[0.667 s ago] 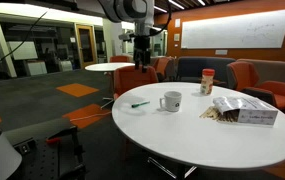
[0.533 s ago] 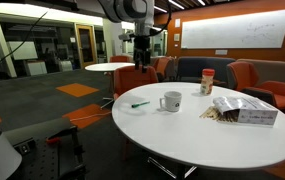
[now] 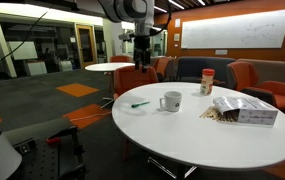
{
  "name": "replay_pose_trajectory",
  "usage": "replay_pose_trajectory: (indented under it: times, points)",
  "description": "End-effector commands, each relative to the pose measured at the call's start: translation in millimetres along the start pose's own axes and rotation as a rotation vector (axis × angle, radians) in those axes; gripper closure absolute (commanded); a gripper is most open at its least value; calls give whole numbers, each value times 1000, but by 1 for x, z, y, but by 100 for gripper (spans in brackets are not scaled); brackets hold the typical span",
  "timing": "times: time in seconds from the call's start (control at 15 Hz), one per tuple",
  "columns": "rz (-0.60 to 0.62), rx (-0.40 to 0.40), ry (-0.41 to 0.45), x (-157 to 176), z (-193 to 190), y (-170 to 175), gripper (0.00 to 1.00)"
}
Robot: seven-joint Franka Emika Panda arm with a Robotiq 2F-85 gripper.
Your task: Pick up the small brush from the table and put it in the mug cup.
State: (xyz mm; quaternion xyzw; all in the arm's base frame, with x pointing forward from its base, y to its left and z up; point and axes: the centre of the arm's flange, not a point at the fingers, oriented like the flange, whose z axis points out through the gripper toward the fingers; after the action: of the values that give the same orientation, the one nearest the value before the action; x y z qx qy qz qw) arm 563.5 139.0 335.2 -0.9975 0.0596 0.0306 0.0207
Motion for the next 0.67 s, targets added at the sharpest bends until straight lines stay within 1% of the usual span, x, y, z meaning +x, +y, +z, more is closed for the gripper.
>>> replay_pose_trajectory:
  times: [0.0,0.2,0.4,0.53,0.6]
  points:
    - [-7,14,-15,3,2,-2,0]
    - [-23,-25,-9,9,21,-18,0]
    - [-72,-51,6,11,55,-41,0]
    - [-57,-71,30,10,80,-52,0]
    - [-55,-68,36,10,92,-56,0]
